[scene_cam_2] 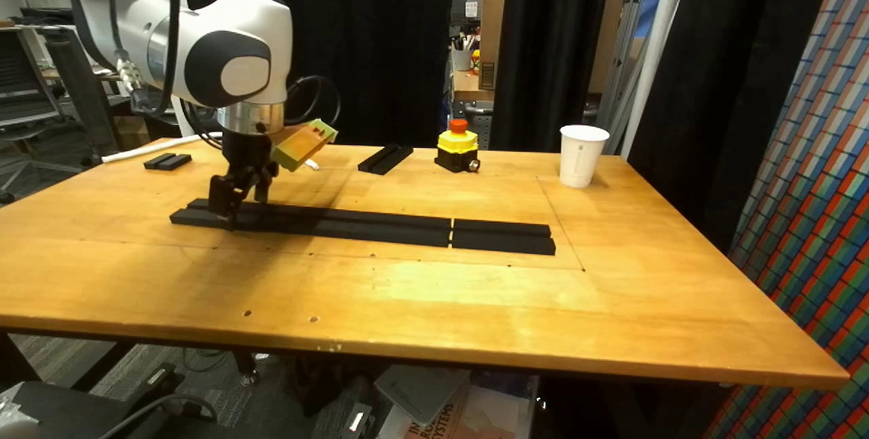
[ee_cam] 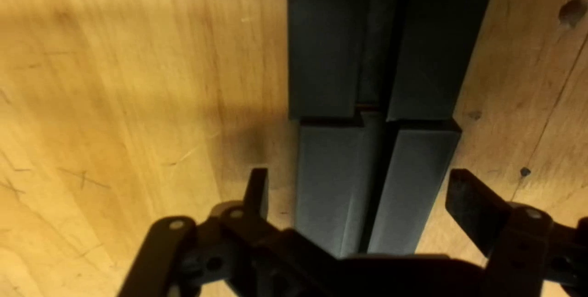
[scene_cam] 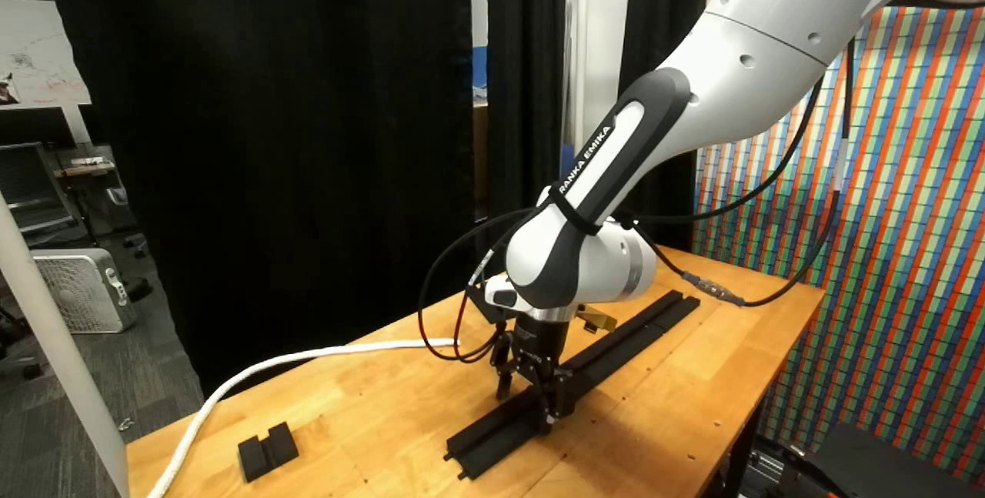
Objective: Pick up one black object from the table and connect it to the straight black object line.
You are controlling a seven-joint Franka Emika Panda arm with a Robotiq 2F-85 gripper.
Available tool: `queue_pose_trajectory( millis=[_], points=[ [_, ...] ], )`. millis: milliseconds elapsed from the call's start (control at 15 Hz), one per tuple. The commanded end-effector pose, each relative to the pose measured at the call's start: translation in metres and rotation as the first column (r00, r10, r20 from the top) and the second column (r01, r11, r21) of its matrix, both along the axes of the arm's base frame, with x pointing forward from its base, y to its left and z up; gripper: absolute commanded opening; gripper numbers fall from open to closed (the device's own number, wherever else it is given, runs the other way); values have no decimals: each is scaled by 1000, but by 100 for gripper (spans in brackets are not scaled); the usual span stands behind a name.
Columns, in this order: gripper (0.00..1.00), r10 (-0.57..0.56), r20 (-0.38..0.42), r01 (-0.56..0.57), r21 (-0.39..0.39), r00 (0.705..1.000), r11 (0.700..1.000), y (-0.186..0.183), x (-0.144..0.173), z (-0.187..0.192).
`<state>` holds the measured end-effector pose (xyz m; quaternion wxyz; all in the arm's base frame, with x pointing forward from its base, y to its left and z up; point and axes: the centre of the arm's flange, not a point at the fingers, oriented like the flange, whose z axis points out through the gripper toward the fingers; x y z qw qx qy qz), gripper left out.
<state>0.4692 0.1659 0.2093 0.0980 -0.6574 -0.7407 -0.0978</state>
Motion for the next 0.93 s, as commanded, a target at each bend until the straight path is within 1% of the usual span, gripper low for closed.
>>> queue_pose_trajectory(
  millis=[0,67,267,333,467,533,667,800,867],
  points=[
    [100,-31,6,31,-13,1000,999,2,13,26],
    [100,-43,12,43,-24,999,999,2,15,38],
    [100,-108,79,112,-49,991,993,1,25,106],
    [100,-138,104,144,-56,985,988,1,29,125],
    [100,-199,187,216,-75,962,973,-1,34,172],
    [100,-239,231,264,-82,943,961,-2,36,198],
    [100,-328,294,367,-88,898,926,-4,38,249],
    [100,-419,344,470,-76,840,880,-4,32,300],
    [100,-462,370,519,-67,806,852,-3,25,325]
  ],
)
